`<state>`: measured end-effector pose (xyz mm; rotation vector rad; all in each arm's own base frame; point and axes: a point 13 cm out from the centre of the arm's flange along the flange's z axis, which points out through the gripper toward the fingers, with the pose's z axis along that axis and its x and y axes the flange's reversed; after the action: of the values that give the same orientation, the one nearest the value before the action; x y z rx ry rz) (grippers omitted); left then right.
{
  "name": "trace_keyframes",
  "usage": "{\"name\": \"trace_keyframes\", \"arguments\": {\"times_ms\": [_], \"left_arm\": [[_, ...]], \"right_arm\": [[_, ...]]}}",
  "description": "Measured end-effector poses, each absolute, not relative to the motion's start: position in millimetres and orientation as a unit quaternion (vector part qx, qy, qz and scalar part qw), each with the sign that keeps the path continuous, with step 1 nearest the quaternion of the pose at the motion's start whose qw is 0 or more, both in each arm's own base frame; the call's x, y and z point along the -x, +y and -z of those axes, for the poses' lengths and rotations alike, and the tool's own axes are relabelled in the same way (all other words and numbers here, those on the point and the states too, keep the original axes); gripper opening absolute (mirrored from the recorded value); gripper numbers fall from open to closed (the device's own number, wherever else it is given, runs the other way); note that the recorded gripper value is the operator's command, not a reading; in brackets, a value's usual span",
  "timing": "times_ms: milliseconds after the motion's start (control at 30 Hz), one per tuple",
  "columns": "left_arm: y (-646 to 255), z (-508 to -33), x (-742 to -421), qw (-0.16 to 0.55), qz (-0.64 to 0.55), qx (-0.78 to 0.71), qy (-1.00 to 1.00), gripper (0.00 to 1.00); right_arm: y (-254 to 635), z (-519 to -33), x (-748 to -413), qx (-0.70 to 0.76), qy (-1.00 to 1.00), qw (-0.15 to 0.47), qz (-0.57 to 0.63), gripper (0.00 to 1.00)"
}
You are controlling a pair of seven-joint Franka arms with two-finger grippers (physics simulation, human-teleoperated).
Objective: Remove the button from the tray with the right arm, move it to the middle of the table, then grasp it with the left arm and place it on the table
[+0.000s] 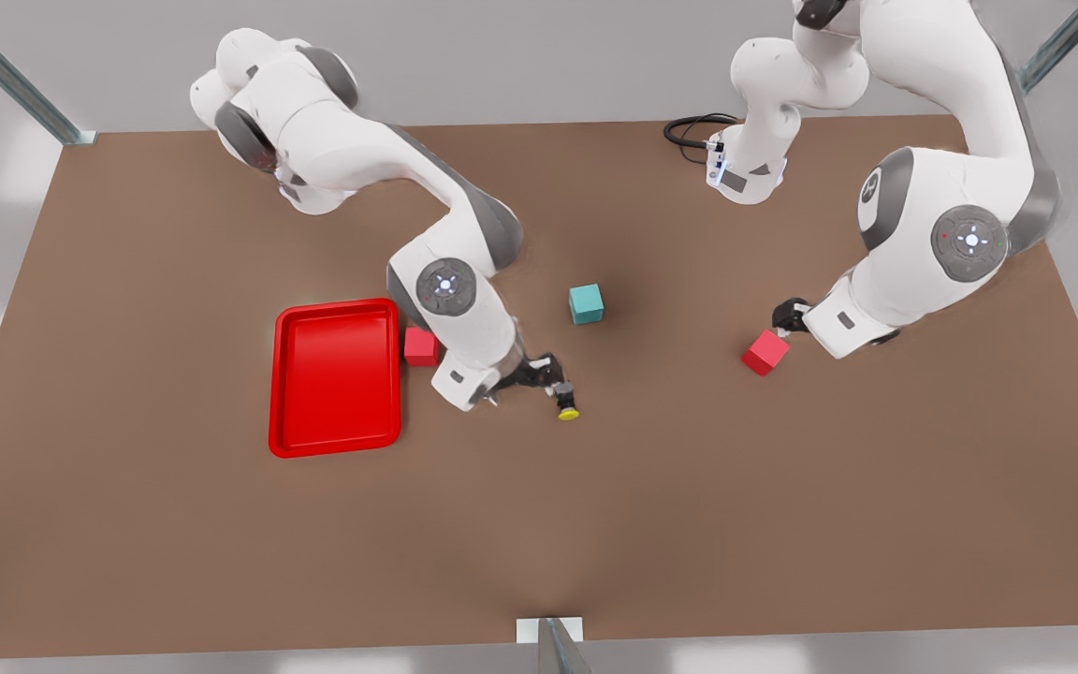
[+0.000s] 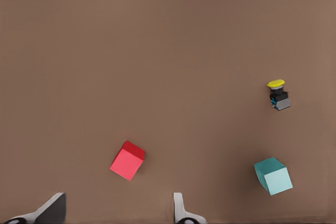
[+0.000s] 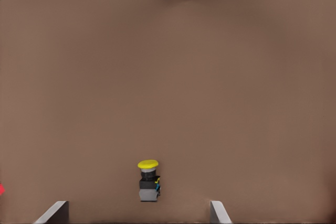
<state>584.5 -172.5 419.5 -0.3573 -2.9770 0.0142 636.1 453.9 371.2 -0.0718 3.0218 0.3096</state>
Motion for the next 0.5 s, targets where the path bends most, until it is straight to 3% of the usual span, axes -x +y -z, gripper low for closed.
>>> {"name": "trace_keyframes", "arguments": {"times_ms": [33,133,233,300,500], "left_arm": [[-247,-403,-573,0.079,-0.007,0.151,-0.985,1.0],[-431,-321,-504,0.101,-0.004,0.207,-0.973,1.0],[-499,-230,-477,0.105,0.005,0.175,-0.979,1.0],[-518,-192,-478,0.093,0.004,0.131,-0.987,1.0],[-493,-140,-526,0.039,0.018,-0.003,-0.999,1.0]], "right_arm": [[389,-399,-630,0.004,0.996,0.041,-0.073,1.0],[207,-371,-588,-0.063,0.998,-0.02,0.0,1.0],[166,-389,-592,-0.061,0.998,-0.012,0.006,1.0],[163,-389,-597,-0.045,0.999,-0.016,0.008,1.0],[142,-369,-606,-0.019,0.998,-0.055,0.015,1.0]]}}
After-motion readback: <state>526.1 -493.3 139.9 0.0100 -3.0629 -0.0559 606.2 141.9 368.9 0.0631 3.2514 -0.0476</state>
